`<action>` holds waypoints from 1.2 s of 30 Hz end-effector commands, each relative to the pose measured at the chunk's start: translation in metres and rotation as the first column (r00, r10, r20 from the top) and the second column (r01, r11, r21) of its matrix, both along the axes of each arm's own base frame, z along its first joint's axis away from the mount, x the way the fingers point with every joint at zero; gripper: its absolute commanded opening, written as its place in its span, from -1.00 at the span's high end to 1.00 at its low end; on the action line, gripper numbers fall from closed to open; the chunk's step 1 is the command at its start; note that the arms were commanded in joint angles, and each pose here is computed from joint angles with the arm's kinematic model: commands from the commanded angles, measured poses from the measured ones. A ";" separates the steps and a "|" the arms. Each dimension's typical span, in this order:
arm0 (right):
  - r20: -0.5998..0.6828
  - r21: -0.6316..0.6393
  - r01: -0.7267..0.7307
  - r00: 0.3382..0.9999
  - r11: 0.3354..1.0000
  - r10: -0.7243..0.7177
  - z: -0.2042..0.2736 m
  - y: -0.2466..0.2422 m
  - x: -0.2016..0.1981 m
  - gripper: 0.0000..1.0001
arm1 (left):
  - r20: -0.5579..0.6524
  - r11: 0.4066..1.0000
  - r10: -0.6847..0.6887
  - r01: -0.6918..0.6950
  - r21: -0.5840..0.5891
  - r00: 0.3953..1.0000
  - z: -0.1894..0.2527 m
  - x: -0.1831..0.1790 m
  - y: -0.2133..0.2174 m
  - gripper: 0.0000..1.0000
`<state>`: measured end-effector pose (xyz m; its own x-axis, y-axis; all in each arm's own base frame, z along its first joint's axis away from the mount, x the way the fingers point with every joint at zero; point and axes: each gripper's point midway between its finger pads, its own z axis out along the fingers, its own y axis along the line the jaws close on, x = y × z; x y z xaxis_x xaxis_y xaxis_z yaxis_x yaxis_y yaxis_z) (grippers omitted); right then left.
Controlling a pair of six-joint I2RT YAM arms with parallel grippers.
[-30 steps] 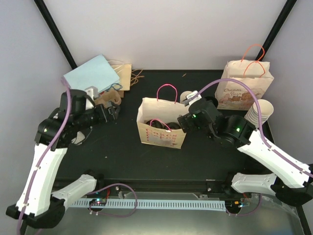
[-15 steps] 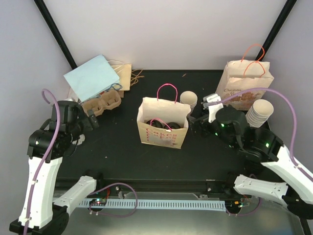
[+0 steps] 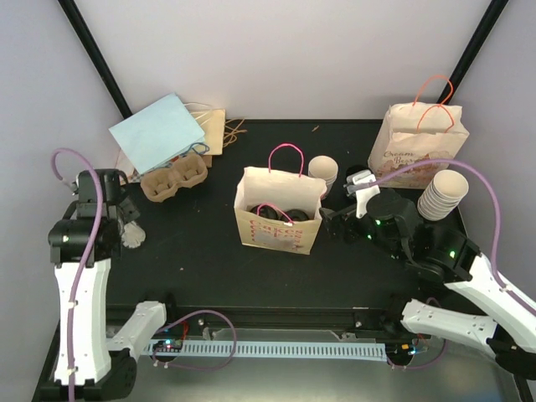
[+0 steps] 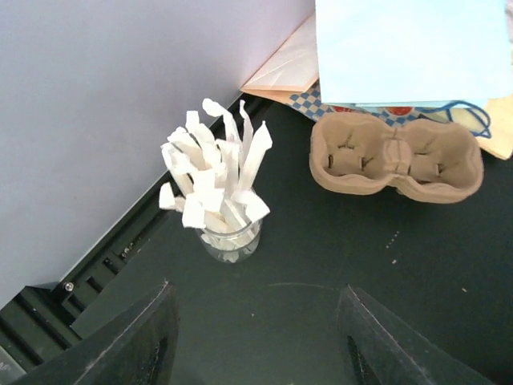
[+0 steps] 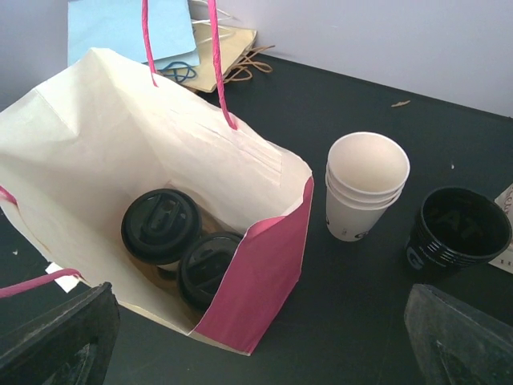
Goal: Pack the takeout coffee
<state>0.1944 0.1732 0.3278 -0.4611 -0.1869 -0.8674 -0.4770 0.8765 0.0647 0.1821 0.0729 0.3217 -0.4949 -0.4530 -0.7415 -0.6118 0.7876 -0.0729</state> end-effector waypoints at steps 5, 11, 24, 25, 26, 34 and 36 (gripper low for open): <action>0.038 0.044 -0.008 0.999 0.999 0.006 0.013 -0.006 -0.004 -1.00 | -0.018 0.999 0.032 -0.031 0.042 0.999 -0.017 0.047 0.017 0.05; 0.046 0.033 0.010 0.999 0.999 -0.011 0.011 -0.012 -0.004 -1.00 | -0.064 0.992 0.103 -0.098 0.073 0.993 -0.037 0.056 0.034 0.11; 0.044 0.023 0.010 0.999 1.000 -0.011 0.006 -0.011 -0.003 -1.00 | -0.065 0.975 0.202 -0.195 0.111 0.977 -0.047 0.042 0.065 0.06; 0.044 0.026 0.011 0.999 1.000 -0.013 0.006 -0.011 -0.003 -1.00 | -0.065 0.976 0.198 -0.190 0.107 0.978 -0.047 0.042 0.064 0.06; 0.044 0.028 0.010 0.999 1.000 -0.012 0.006 -0.011 -0.003 -1.00 | -0.064 0.977 0.195 -0.187 0.105 0.979 -0.048 0.042 0.063 0.07; 0.063 0.045 0.005 0.998 0.999 -0.008 0.008 -0.011 -0.003 -1.00 | -0.069 0.980 0.182 -0.175 0.095 0.981 -0.048 0.046 0.062 0.17; 0.069 0.044 0.011 0.998 0.999 -0.014 0.005 -0.011 -0.002 -1.00 | -0.071 0.980 0.183 -0.176 0.094 0.981 -0.049 0.047 0.062 0.20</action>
